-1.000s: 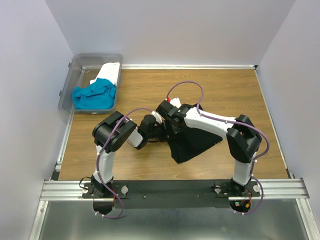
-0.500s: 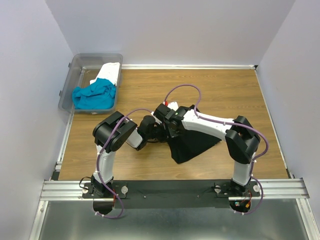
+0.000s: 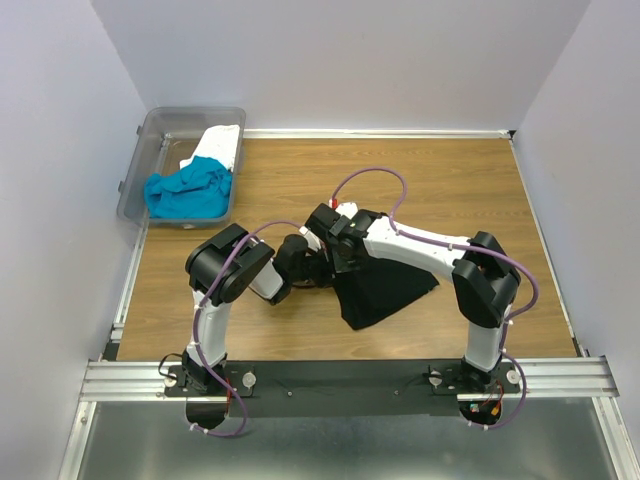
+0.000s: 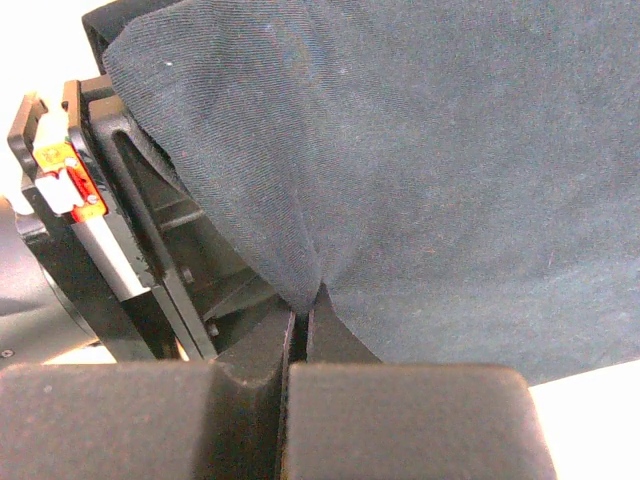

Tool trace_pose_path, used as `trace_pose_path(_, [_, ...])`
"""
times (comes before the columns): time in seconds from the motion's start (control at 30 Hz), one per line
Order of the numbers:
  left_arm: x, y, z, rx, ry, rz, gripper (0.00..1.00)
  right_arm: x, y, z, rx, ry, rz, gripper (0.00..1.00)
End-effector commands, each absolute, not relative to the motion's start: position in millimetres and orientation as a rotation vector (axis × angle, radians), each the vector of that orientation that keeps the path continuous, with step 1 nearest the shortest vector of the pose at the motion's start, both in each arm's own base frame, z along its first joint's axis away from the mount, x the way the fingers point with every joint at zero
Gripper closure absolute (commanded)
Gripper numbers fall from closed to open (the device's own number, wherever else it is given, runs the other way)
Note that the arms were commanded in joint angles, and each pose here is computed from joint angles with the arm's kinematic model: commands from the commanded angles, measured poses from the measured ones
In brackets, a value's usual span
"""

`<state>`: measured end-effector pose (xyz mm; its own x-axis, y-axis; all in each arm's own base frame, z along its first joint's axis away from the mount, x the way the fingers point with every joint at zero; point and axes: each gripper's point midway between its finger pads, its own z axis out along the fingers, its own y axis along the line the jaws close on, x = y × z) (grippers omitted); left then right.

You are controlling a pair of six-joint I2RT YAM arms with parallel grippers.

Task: Fold and stack the t-shirts
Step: Fold the tshirt

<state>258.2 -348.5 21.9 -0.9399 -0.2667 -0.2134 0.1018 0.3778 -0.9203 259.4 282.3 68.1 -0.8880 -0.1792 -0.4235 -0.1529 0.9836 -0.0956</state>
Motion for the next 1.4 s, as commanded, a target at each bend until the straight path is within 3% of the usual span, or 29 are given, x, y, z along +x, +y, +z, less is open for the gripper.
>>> trace_pose_path(0.0, [254, -345, 17, -0.152, 2.316, -1.586, 0.89, 251, 296, 70, -0.169, 2.718, -0.009, 1.00])
trace_pose_path(0.37, [257, -344, 21, -0.172, 2.283, -1.588, 0.88, 239, 312, 71, -0.128, 2.769, 0.134, 0.98])
trace_pose_path(0.53, [258, -343, 26, -0.179, 2.267, -1.582, 0.85, 237, 315, 76, -0.133, 2.758, 0.186, 0.65])
trace_pose_path(0.7, [257, -339, 31, -0.197, 2.256, -1.574, 0.81, 241, 315, 100, -0.137, 2.698, 0.243, 0.50])
trace_pose_path(0.83, [258, -336, 39, -0.208, 2.246, -1.562, 0.77, 243, 307, 122, -0.126, 2.633, 0.264, 0.44])
trace_pose_path(1.37, [236, -278, 49, -0.387, 2.317, -1.260, 0.46, 236, 235, 141, -0.093, 2.491, 0.123, 0.39])
